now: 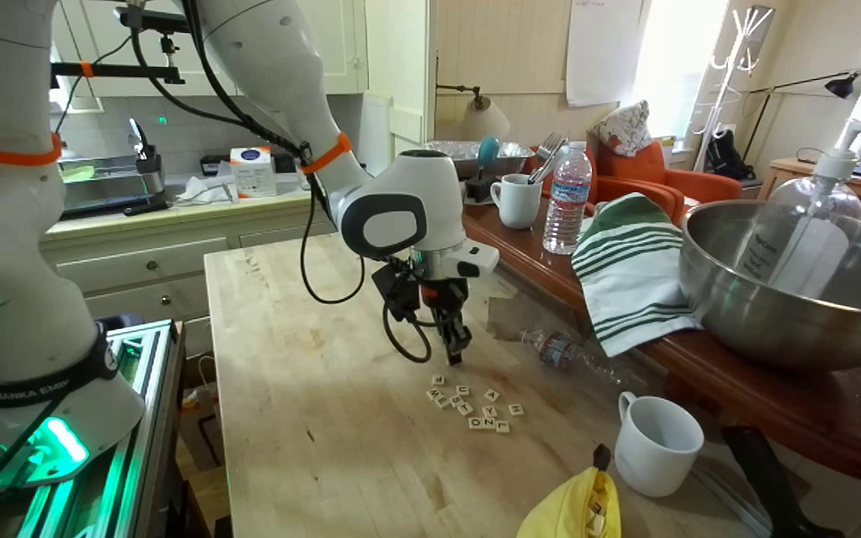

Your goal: Move the letter pieces on the table

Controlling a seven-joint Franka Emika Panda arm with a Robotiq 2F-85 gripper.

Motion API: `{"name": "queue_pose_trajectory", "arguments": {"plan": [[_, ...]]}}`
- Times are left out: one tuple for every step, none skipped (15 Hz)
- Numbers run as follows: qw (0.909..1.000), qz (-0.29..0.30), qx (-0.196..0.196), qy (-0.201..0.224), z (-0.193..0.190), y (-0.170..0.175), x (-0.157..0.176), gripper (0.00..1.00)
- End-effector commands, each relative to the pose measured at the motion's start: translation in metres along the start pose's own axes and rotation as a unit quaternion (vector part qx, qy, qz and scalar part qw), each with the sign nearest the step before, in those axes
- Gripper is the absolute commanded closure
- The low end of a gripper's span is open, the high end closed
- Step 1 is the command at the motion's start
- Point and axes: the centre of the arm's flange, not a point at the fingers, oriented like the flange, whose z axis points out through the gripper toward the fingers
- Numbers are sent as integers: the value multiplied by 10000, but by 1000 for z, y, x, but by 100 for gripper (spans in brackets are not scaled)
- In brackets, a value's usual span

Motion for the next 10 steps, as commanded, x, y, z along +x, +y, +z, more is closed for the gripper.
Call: {"name": "queue_pose_trajectory", "arguments": {"plan": [[9966,621,-246,-484,10,-35,-7,100],[9949,765,-303,-582,10,-42,-8,100],[9934,877,-349,-657,10,-48,-9,100],[9920,967,-372,-716,10,-53,-10,100],[9916,993,-339,-753,10,-59,-11,100],[9905,1055,-336,-811,9,-63,-11,100],[9898,1106,-326,-837,8,-67,-11,100],[9882,1207,-323,-888,7,-71,-12,100],[9853,1373,-350,-957,7,-74,-12,100],[9818,1570,-358,-1007,7,-77,-13,100]]}}
